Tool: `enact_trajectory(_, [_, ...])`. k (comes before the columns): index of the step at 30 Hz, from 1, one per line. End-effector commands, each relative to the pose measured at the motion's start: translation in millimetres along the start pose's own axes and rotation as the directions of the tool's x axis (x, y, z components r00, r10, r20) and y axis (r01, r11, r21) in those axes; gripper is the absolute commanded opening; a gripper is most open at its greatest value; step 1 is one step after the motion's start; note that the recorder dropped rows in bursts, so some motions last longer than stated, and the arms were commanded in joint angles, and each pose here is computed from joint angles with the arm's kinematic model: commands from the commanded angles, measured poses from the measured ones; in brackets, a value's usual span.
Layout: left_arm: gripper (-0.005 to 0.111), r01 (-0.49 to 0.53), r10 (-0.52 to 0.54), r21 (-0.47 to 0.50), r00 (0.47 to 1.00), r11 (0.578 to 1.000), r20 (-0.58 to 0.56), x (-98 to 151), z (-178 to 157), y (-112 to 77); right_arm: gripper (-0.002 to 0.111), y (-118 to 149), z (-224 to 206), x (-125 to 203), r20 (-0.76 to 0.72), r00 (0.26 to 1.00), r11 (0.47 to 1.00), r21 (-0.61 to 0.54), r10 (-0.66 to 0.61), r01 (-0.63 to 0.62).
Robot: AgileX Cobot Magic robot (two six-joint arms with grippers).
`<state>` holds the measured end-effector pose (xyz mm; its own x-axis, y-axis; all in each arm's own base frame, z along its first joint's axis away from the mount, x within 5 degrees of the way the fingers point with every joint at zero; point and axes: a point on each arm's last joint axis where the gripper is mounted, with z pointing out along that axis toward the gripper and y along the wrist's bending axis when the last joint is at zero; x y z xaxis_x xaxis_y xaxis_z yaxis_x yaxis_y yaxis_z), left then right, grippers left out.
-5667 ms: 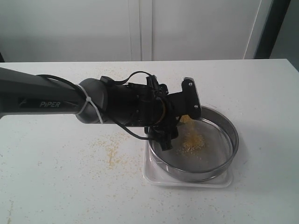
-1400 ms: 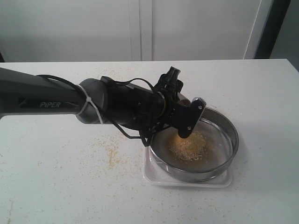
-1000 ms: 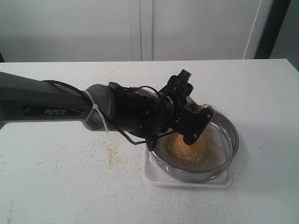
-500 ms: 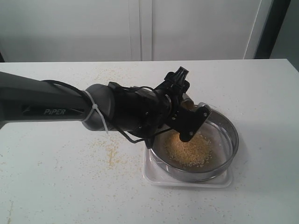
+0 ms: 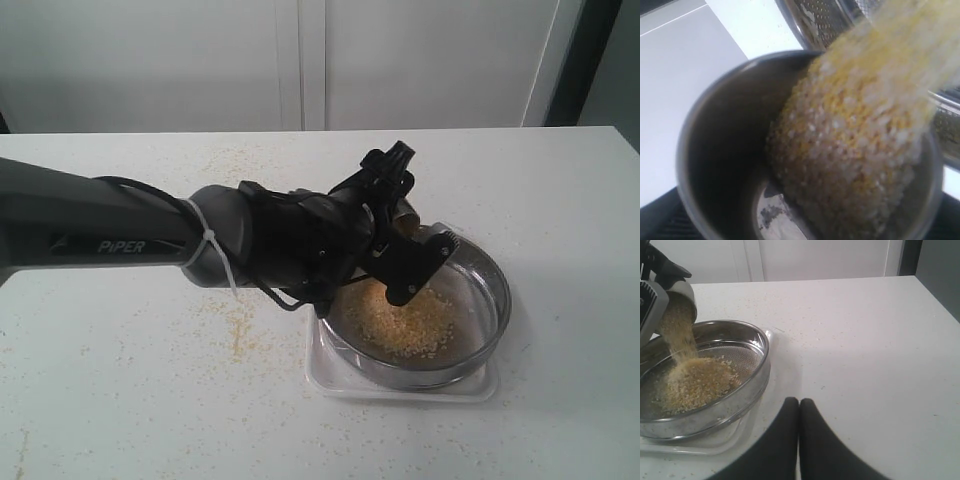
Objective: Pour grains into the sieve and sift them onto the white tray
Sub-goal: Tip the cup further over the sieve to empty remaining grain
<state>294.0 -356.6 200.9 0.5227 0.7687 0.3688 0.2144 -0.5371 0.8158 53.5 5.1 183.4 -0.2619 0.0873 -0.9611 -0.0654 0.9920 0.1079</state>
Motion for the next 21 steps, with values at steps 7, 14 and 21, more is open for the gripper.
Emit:
enact_trajectory(7, [0.0,-0.053,0.05,-0.05,0.997,0.997,-0.061,4.2,-5.4,9.9,0.0,-0.1,0.0,1.0,0.003,1.0,1.0,-0.003,-0.01,0.01])
enact_trajectory(14, [0.0,-0.054,0.051,-0.051,0.997,0.997,-0.064,4.4,-5.4,10.0,0.0,-0.1,0.0,1.0,0.003,1.0,1.0,-0.003,-0.01,0.01])
enact_trajectory(21, [0.0,-0.054,0.051,-0.05,0.996,0.997,-0.072,5.2,-5.5,9.9,0.0,-0.1,0.0,1.0,0.003,1.0,1.0,-0.003,-0.01,0.01])
